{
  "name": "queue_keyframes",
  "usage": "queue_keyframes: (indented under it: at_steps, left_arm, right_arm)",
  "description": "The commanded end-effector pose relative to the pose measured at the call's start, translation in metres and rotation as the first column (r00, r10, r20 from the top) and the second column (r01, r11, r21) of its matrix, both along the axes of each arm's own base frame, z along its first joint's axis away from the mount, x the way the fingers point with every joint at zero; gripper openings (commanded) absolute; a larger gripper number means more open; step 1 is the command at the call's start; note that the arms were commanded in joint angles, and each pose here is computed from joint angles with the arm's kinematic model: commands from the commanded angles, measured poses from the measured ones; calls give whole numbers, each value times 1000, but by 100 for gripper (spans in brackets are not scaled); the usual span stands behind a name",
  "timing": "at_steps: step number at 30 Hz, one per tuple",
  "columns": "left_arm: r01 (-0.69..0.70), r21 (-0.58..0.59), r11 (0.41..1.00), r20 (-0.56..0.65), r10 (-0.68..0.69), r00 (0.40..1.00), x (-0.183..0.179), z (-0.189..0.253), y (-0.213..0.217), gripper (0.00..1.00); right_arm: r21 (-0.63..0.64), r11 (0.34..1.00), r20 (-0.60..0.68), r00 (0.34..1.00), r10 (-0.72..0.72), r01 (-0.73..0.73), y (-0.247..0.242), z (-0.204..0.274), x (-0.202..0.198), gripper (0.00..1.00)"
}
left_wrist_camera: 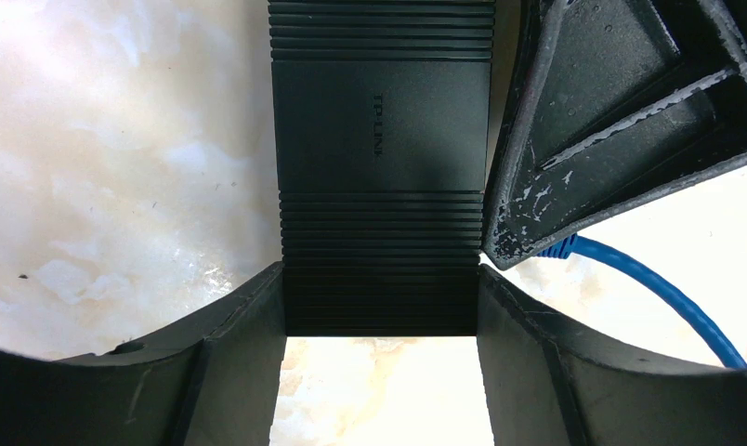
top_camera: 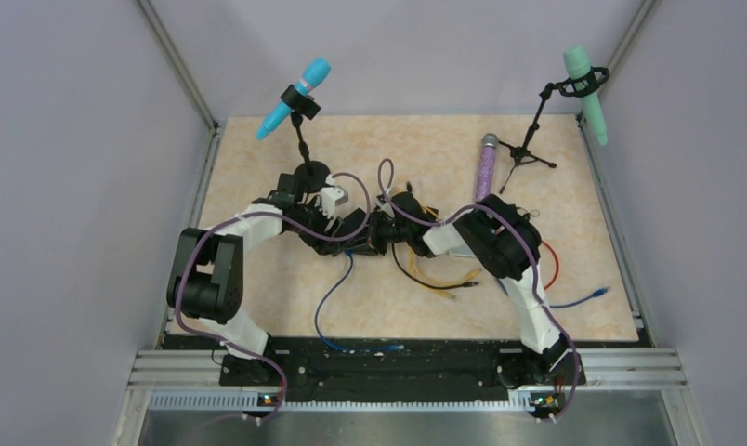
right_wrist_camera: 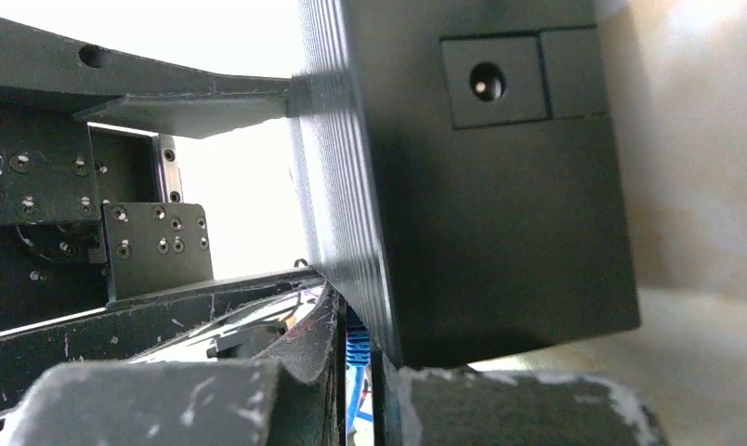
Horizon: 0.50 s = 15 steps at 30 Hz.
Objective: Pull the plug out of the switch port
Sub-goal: Pull the connector from the switch port.
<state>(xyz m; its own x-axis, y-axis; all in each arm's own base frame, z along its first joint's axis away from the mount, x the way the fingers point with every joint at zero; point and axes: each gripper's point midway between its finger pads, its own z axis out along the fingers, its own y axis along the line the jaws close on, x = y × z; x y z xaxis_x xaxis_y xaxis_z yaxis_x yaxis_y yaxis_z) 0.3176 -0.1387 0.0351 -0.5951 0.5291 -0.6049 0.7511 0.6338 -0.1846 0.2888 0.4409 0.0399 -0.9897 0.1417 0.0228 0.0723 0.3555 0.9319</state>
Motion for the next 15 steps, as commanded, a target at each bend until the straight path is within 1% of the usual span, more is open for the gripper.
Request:
queue_keyframes:
  at_steps: [1, 4, 8, 9, 10, 13, 14, 15]
  left_arm:
    - [79, -104, 991, -17, -81, 997, -14, 6, -24, 9]
    - [71, -92, 993, -14, -73, 997, -13, 6, -22, 8]
    - [57, -69, 996, -12, -58, 998, -12, 6, -18, 8]
    - [54, -65, 996, -6, -55, 998, -11, 7, -17, 7]
    - [53, -60, 997, 1, -53, 999, -11, 8, -16, 7]
    - [41, -61, 997, 20, -39, 999, -6, 12, -16, 7]
    - [38, -63, 997, 25, -36, 999, -5, 13, -17, 7]
    - [34, -64, 997, 27, -32, 999, -4, 13, -17, 7]
  right_arm:
    - [22, 1000, 83, 997, -6, 4, 3, 17, 5, 0]
    - [-20, 1000, 116, 993, 13, -11, 1, 15, 4, 0]
    - [-150, 987, 196, 978, 77, -48, -10, 8, 2, 0]
    - [-158, 986, 193, 977, 88, -58, -12, 7, -1, 0]
    - [-135, 988, 185, 978, 96, -71, -12, 9, -5, 0]
    - [25, 993, 183, 977, 111, -117, -2, 31, -15, 0]
    - [14, 993, 198, 974, 110, -115, -1, 31, -16, 0]
    - [-67, 991, 202, 971, 126, -114, -3, 22, -18, 0]
